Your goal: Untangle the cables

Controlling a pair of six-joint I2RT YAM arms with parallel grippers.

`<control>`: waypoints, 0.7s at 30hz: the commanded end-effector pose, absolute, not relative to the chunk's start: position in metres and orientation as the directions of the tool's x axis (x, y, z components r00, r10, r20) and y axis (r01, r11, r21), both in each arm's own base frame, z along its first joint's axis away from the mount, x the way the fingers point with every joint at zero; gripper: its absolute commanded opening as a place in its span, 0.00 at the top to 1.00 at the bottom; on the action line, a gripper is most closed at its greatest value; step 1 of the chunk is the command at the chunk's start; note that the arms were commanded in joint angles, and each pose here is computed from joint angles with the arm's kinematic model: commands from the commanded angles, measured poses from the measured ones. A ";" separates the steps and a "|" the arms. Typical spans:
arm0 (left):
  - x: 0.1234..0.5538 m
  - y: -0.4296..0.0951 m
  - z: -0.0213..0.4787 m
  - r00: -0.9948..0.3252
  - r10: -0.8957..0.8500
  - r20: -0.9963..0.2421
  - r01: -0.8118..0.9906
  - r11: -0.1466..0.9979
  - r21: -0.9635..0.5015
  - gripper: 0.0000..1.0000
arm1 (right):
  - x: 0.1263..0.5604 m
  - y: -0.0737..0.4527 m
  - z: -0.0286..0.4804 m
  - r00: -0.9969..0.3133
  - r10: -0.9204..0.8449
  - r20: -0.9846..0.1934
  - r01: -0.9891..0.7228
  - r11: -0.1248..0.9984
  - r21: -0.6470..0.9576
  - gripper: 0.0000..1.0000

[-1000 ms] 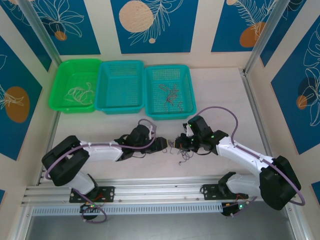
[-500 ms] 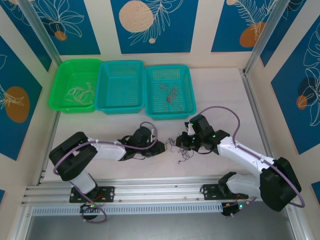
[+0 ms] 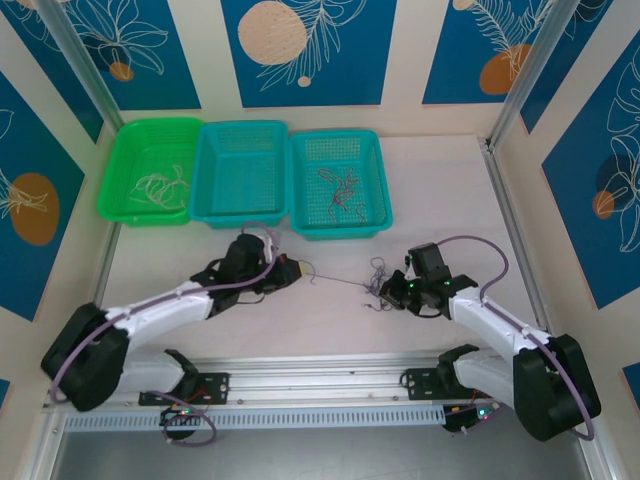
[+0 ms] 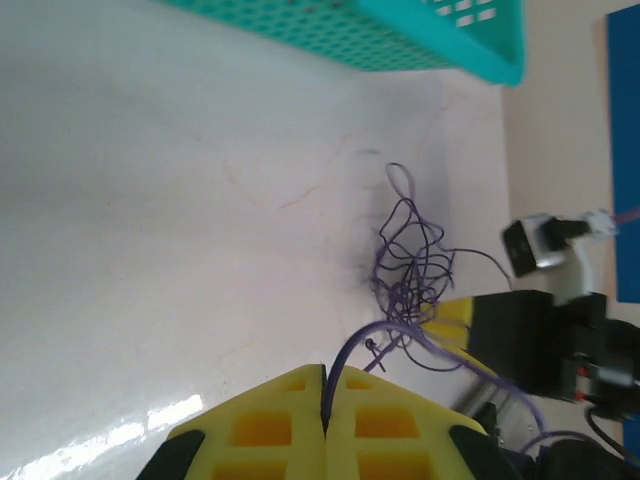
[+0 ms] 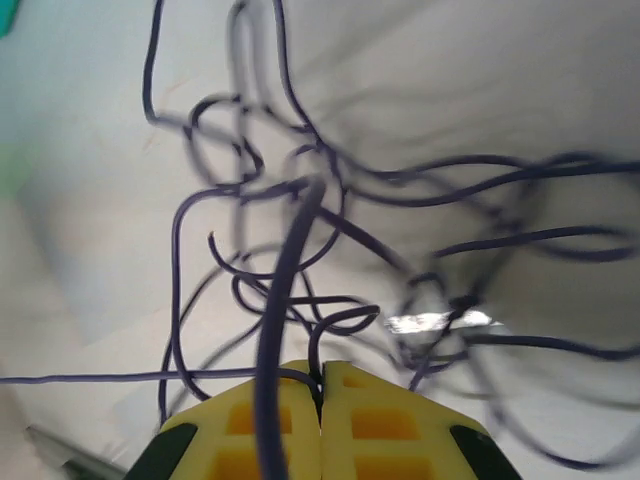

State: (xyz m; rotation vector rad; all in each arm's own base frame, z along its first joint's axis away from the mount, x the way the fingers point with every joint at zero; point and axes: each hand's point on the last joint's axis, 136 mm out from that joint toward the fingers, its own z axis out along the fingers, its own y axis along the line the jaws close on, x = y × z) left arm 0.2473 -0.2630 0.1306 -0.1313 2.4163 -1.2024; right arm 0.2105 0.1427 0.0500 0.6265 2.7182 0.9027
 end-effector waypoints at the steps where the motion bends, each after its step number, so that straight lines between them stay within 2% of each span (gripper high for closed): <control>1: 0.249 -0.216 0.123 -0.875 -0.301 -0.380 0.059 0.713 -0.699 1.00 | 0.210 0.122 0.042 -0.849 0.526 -0.047 0.404 0.705 0.583 1.00; 6: 0.256 -0.177 0.153 -0.828 -0.373 -0.419 0.046 0.699 -0.713 1.00 | 0.214 0.108 0.043 -0.818 0.573 -0.044 0.443 0.678 0.586 1.00; 9: 0.261 -0.157 0.178 -0.799 -0.431 -0.420 0.043 0.654 -0.755 1.00 | 0.215 0.099 0.042 -0.795 0.606 -0.038 0.474 0.658 0.585 1.00; 13: 0.266 -0.140 0.206 -0.771 -0.457 -0.443 0.057 0.643 -0.763 1.00 | 0.214 0.090 0.040 -0.773 0.634 -0.031 0.501 0.639 0.584 1.00; 16: 0.269 -0.140 0.224 -0.762 -0.450 -0.466 0.096 0.633 -0.768 1.00 | 0.216 0.096 0.046 -0.800 0.599 -0.041 0.453 0.647 0.613 1.00; 19: 0.271 -0.143 0.242 -0.750 -0.421 -0.510 0.158 0.635 -0.756 1.00 | 0.215 0.098 0.051 -0.817 0.573 -0.061 0.424 0.670 0.609 0.95; 21: 0.272 -0.144 0.252 -0.739 -0.399 -0.543 0.195 0.645 -0.739 1.00 | 0.216 0.102 0.058 -0.836 0.542 -0.092 0.383 0.695 0.609 0.86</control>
